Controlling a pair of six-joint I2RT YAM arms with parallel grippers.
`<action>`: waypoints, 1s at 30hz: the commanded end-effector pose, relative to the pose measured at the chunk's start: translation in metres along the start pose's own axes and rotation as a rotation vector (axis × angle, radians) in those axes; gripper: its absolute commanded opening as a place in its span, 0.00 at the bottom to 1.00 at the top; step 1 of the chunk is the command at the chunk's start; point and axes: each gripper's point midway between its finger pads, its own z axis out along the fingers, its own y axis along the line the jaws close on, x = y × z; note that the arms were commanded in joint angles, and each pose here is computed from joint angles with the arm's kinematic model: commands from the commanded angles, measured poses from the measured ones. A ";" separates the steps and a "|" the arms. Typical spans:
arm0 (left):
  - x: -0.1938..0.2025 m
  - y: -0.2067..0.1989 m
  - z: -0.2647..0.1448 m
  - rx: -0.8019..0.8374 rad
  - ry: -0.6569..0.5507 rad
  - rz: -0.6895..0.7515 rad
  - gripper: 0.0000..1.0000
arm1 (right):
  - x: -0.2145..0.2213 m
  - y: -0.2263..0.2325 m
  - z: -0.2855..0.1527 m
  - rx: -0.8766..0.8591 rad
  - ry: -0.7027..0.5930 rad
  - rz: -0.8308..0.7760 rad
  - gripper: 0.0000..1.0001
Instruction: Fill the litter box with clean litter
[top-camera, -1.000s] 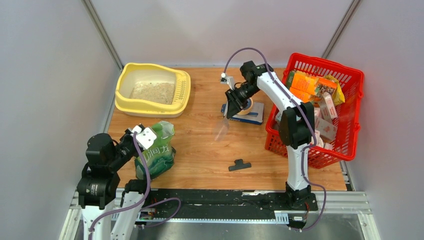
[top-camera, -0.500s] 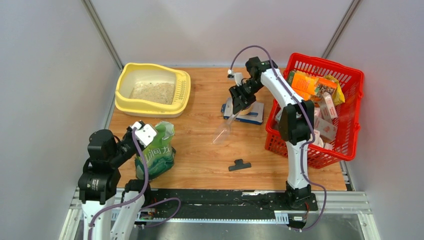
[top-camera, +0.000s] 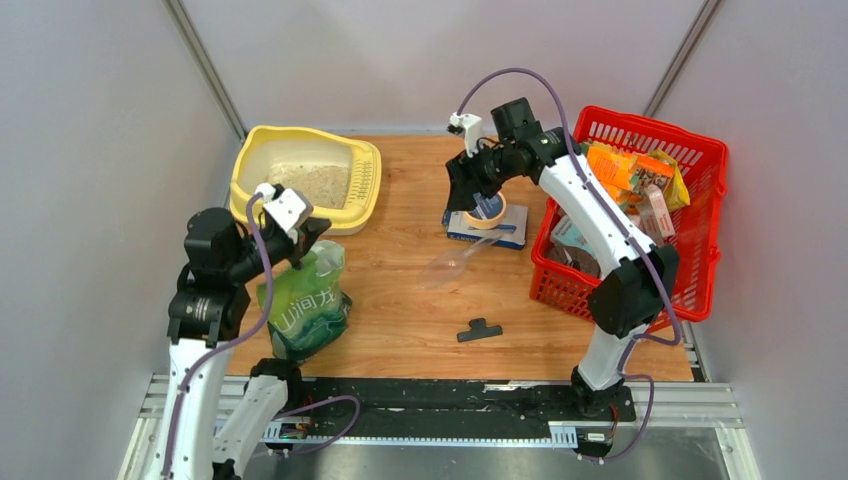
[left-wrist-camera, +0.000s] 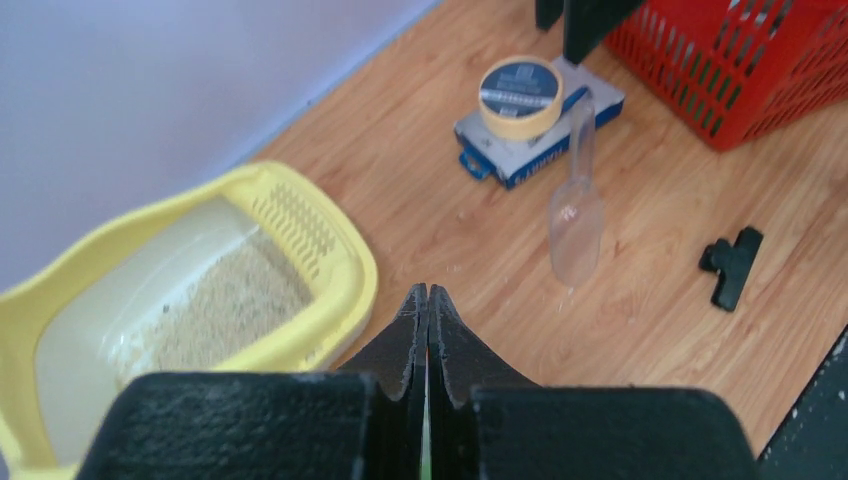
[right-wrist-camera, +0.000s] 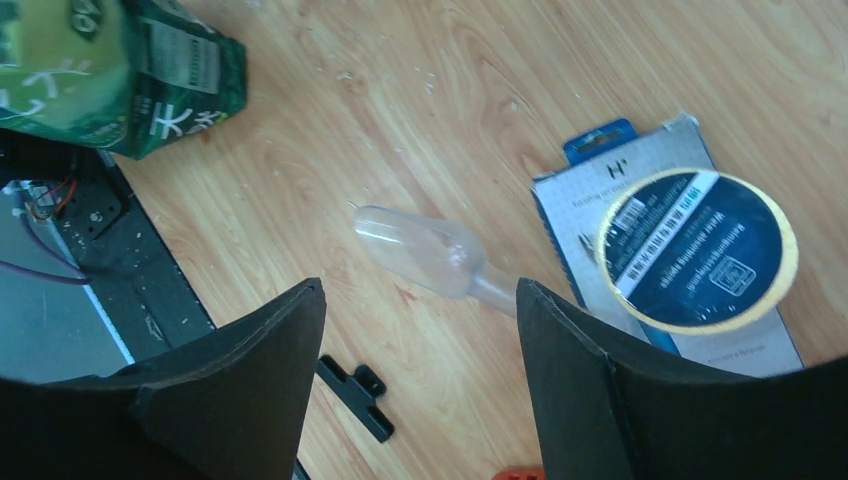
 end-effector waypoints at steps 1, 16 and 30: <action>-0.087 0.003 0.018 0.080 -0.238 0.074 0.00 | -0.022 0.023 0.000 -0.032 -0.088 -0.011 0.73; -0.089 0.010 -0.036 0.047 0.144 0.368 0.71 | -0.027 0.061 -0.010 -0.190 -0.125 0.034 0.85; 0.063 -0.032 -0.093 0.313 0.738 0.272 0.78 | -0.024 0.075 0.004 -0.243 -0.101 0.054 1.00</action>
